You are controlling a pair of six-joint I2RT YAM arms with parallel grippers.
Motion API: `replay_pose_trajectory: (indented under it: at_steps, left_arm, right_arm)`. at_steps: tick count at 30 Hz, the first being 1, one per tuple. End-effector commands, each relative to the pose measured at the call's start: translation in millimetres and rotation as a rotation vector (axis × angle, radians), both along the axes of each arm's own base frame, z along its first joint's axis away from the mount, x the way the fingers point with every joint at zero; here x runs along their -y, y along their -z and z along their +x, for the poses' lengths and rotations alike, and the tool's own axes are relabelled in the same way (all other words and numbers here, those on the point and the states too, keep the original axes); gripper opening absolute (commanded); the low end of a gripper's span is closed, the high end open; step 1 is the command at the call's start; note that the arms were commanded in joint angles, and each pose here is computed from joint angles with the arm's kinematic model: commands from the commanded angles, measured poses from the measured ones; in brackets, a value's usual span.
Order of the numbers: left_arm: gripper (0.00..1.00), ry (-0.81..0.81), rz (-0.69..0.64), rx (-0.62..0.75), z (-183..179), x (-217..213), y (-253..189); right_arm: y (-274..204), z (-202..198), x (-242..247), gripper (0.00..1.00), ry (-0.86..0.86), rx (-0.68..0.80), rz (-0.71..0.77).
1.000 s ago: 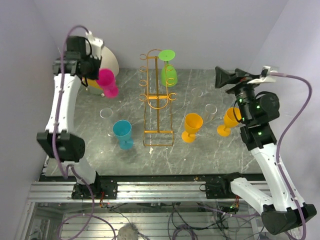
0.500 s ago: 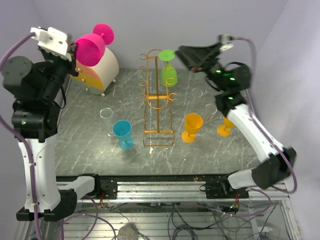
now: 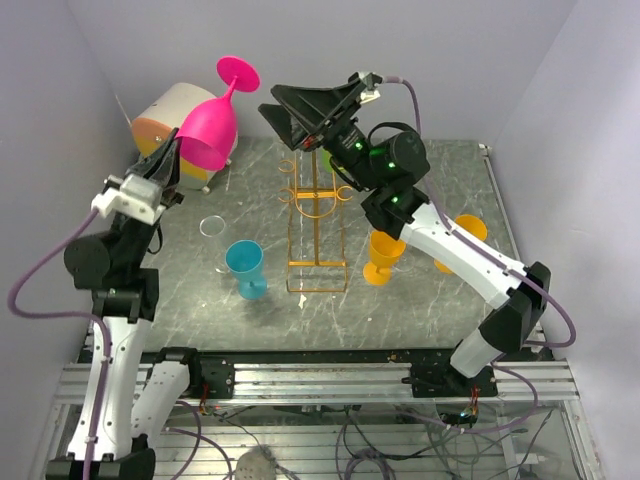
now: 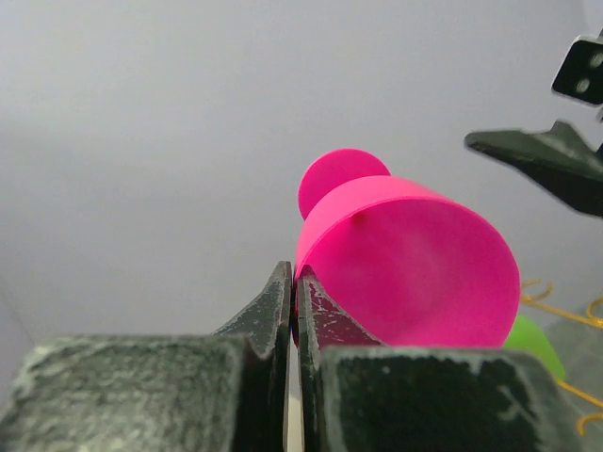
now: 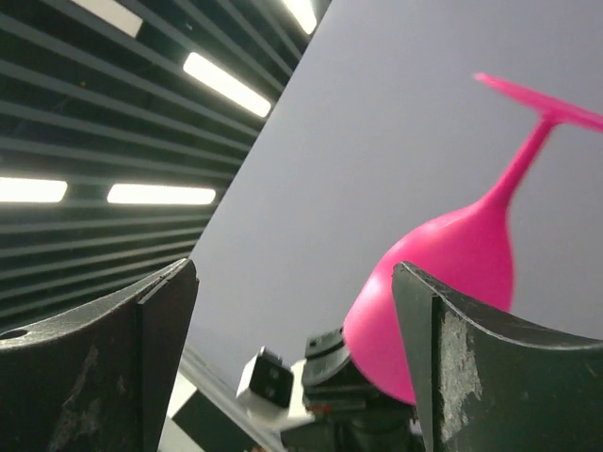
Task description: Place the wine glass upside down on the wine glass rack
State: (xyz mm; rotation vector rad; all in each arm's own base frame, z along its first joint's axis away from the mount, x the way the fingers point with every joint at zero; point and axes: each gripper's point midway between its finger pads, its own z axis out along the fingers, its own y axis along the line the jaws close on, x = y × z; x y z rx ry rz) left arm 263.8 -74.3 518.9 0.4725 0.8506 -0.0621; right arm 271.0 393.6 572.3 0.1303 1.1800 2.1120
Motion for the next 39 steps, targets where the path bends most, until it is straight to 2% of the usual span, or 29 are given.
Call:
replay_pose_trajectory:
  at_steps: [1, 8, 12, 16, 21, 25, 32, 35, 39]
  left_arm:
    - [0.07, 0.009, -0.038, 0.282, -48, -3, -46]
    - [0.07, 0.043, -0.021, 0.304, -57, 3, -30]
    - [0.07, 0.058, -0.014, 0.302, -57, 5, -21]
    - [0.07, 0.061, -0.02, 0.297, -56, 5, -16]
    - [0.07, 0.074, -0.022, 0.285, -55, 7, -8]
    - [0.07, 0.068, -0.023, 0.272, -53, 6, -3]
    - [0.07, 0.088, -0.016, 0.256, -52, 10, 2]
    - [0.07, 0.094, -0.015, 0.248, -51, 11, 3]
    - [0.07, 0.121, -0.026, 0.223, -51, 13, 3]
  right_arm:
    - [7, 19, -16, 0.83, 0.169, -0.08, -0.022]
    - [12, 23, -50, 0.82, 0.131, -0.108, 0.011]
    - [21, 27, -69, 0.77, 0.134, -0.124, -0.003]
    - [19, 27, -70, 0.65, 0.137, -0.114, 0.032]
    - [19, 26, -64, 0.39, 0.163, -0.114, 0.067]
    - [20, 24, -60, 0.31, 0.164, -0.113, 0.098]
    - [20, 21, -71, 0.07, 0.11, -0.101, 0.105]
    - [20, 19, -75, 0.0, 0.094, -0.088, 0.105]
    - [13, 16, -72, 0.0, 0.1, -0.059, 0.11]
